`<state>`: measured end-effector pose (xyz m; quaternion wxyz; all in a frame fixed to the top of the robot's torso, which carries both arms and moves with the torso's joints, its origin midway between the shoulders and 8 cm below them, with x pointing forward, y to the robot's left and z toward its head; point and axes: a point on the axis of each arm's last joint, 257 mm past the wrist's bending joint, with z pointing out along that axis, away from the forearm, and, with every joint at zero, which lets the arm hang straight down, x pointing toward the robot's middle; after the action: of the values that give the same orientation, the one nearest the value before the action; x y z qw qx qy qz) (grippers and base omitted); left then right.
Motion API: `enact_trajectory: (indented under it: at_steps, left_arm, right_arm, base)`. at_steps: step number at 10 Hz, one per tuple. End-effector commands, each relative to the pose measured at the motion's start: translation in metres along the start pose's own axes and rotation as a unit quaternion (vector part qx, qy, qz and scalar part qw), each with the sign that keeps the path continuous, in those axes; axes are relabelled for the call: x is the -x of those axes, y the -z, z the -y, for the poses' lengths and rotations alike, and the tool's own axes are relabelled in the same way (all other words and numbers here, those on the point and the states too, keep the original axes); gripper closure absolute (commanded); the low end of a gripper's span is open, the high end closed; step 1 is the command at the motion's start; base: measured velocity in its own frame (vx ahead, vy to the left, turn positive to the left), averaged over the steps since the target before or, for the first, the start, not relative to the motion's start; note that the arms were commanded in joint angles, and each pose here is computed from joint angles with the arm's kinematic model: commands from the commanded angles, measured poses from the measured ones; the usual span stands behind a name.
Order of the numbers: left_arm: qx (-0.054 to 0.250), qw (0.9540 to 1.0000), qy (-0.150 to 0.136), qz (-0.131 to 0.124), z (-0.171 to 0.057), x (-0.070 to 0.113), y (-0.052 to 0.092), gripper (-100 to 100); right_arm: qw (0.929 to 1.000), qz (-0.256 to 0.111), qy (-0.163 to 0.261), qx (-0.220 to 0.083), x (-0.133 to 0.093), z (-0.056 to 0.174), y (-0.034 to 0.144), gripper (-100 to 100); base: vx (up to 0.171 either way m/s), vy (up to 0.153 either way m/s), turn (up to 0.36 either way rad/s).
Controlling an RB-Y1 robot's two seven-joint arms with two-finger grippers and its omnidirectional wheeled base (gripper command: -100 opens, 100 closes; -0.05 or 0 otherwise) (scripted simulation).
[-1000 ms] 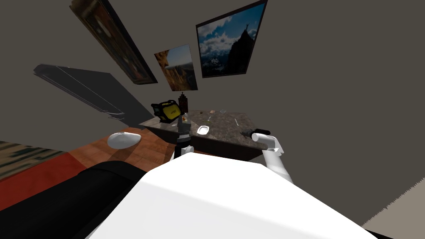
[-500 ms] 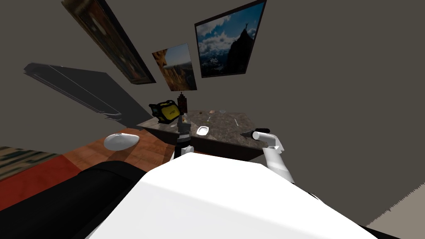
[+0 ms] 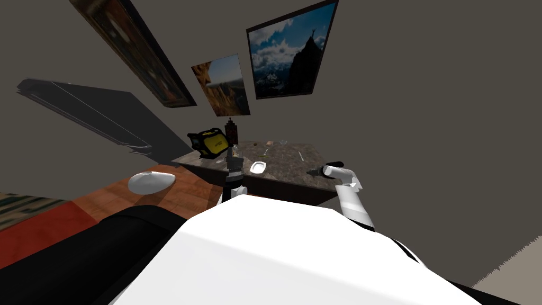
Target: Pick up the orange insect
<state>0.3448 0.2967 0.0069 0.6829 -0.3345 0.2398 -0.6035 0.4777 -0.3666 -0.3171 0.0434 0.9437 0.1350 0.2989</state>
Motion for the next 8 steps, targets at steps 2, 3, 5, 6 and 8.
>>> enact_trajectory:
  at_steps: [2, 3, 5, 6, 8]
  left_arm:
    - [0.0, 1.0, 0.0, 0.0, 0.0, 0.0, 0.0, 0]
    - [0.0, 1.0, 0.0, 0.0, 0.0, 0.0, 0.0, 0]
    - [0.0, 1.0, 0.0, 0.0, 0.0, 0.0, 0.0, 0]
    - [0.0, 1.0, 0.0, 0.0, 0.0, 0.0, 0.0, 0]
    - [0.0, 1.0, 0.0, 0.0, 0.0, 0.0, 0.0, 0]
  right_arm:
    - [0.999, 0.031, -0.029, -0.015, 0.012, 0.001, 0.001, -100]
    - [0.9979, 0.044, -0.044, -0.021, 0.015, 0.0, 0.002, -100]
    - [0.996, 0.062, -0.058, -0.028, 0.022, 0.0, 0.004, -100]
    - [0.9943, 0.075, -0.069, -0.032, 0.026, -0.001, 0.005, -100]
    - [0.9914, 0.092, -0.085, -0.037, 0.032, -0.003, 0.008, -100]
  base:
    - [0.014, 0.006, -0.019]
    - [0.024, 0.012, -0.025]
    - [0.016, 0.012, -0.013]
    - [0.015, 0.015, -0.02]
    - [0.013, 0.014, -0.014]
